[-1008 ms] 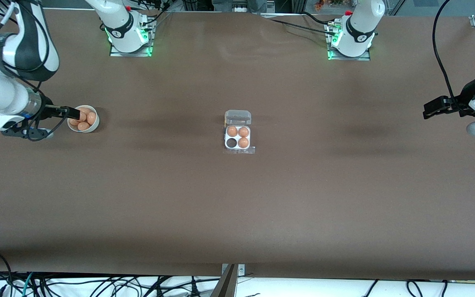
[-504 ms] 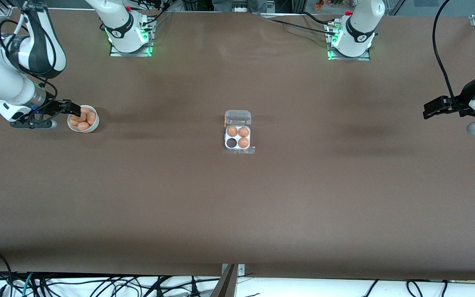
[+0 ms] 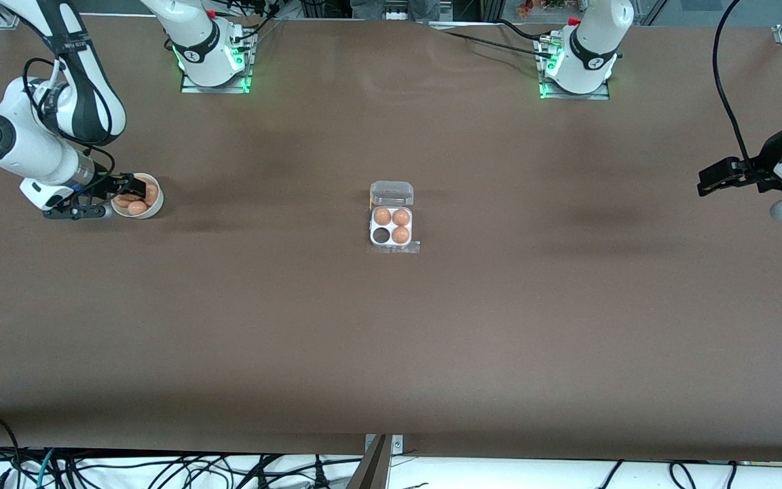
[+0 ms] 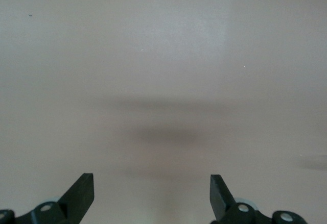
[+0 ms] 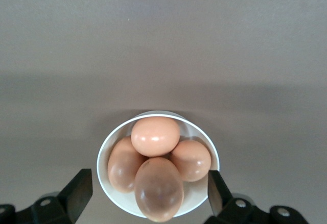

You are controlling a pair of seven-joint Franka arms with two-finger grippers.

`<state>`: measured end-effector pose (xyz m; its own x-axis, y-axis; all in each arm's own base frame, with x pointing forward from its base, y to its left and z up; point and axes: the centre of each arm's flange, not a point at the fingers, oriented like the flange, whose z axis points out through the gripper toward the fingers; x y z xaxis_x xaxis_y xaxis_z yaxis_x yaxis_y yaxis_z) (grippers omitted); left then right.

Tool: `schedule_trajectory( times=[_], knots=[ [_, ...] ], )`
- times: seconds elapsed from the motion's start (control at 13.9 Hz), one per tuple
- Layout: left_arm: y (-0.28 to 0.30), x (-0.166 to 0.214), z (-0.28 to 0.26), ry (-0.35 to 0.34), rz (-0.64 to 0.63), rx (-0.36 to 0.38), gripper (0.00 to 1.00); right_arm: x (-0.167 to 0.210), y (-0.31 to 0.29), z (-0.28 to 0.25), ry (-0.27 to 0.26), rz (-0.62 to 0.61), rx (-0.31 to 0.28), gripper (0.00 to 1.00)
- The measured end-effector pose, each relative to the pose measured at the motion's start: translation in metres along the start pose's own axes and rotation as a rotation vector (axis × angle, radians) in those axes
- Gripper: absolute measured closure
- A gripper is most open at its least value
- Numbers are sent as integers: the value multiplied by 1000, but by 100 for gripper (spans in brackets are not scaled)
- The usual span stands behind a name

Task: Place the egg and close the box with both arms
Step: 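Move the right gripper over the white bowl of eggs and lower, then close the right gripper on one brown egg and lift it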

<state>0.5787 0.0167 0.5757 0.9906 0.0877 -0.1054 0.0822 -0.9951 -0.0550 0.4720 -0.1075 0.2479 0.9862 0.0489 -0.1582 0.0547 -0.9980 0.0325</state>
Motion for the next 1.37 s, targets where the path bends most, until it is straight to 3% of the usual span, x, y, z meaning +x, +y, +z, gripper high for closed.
schedule_trajectory(
  times=[0.72, 0.94, 1.37],
  knots=[
    [0, 0, -3, 6, 0, 0, 0, -15, 14, 15, -35, -5, 11, 1],
    [0, 0, -3, 6, 0, 0, 0, -15, 14, 16, -36, -6, 11, 11],
    [0, 0, -3, 6, 0, 0, 0, -14, 11, 19, -39, -11, 12, 14]
  ],
)
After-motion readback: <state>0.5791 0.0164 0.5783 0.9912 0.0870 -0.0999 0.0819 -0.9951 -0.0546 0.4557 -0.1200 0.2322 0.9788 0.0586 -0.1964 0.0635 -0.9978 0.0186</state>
